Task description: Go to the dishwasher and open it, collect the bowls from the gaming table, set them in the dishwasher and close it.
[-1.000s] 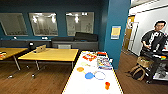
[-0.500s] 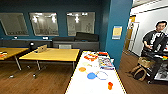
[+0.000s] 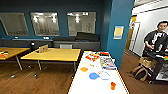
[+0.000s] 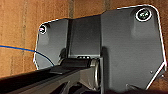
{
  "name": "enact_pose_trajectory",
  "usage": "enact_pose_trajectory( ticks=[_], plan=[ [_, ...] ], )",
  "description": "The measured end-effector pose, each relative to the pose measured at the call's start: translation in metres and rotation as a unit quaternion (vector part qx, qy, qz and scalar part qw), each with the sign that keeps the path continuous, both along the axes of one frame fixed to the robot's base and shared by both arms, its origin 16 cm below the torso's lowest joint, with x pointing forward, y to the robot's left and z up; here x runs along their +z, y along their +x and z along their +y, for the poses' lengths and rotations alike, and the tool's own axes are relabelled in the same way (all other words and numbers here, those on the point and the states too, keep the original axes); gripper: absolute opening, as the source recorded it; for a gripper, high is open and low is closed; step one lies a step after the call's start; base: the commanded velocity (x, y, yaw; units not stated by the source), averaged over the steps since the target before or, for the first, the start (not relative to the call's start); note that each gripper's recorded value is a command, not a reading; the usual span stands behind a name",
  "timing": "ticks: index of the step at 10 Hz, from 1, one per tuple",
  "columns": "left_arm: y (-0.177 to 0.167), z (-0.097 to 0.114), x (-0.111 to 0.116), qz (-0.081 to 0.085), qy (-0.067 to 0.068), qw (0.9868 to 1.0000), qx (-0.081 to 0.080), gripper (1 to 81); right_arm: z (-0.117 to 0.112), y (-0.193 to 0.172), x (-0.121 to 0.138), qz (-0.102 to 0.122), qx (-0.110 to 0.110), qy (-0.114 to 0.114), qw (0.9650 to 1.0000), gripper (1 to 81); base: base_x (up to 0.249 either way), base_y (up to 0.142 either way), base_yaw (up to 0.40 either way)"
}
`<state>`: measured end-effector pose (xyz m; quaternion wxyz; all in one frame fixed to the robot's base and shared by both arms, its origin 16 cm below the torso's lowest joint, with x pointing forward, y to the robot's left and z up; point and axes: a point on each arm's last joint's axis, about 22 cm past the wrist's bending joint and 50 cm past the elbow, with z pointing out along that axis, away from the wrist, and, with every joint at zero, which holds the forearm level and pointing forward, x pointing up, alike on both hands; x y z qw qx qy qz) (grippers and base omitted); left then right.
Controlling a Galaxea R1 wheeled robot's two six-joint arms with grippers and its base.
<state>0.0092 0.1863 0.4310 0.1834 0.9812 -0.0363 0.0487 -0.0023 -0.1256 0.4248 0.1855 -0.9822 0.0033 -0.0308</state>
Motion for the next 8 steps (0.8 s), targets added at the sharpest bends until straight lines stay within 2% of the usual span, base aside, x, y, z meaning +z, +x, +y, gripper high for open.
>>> enact_pose_trajectory(
  ticks=[8],
  plan=[
    [-0.0003,-0.0024,0.0001,0.0,-0.001,1.0,0.0,81.1,-0.0023,0.0013,-0.0003,-0.001,0.0,-0.002,1.0,81.1,0.0,0.0,0.0]
  ],
)
